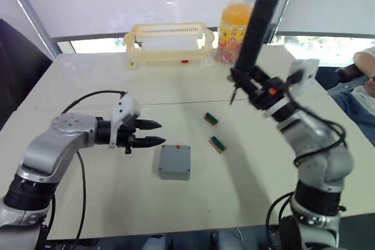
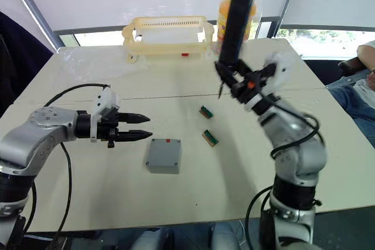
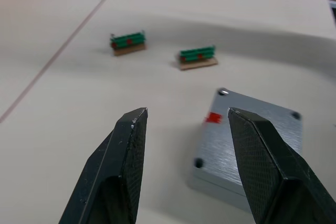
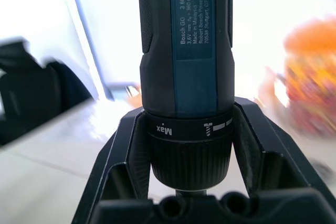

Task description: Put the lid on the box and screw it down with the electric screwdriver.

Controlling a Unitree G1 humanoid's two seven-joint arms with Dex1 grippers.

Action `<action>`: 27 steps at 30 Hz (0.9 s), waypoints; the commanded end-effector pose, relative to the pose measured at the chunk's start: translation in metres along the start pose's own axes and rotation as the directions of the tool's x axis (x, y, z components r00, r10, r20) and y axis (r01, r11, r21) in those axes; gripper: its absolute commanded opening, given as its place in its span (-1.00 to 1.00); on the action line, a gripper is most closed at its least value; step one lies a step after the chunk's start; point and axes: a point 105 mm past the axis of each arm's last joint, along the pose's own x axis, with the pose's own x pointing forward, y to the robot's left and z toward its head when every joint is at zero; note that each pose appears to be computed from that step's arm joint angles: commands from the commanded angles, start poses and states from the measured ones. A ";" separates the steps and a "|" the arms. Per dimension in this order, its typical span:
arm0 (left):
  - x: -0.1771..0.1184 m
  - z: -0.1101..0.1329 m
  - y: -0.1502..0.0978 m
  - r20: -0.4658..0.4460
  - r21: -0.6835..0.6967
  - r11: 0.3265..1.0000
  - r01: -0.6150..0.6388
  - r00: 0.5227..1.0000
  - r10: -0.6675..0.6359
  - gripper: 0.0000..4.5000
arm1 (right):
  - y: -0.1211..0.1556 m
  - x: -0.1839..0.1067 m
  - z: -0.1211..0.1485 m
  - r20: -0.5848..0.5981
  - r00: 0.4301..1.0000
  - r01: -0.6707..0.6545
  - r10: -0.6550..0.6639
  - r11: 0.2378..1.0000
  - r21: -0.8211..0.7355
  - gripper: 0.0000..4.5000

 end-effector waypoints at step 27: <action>0.032 -0.050 -0.025 -0.122 0.029 0.996 0.079 0.990 -0.075 0.10 | 0.095 -0.003 -0.055 0.059 0.979 -0.203 0.197 0.971 0.122 -0.22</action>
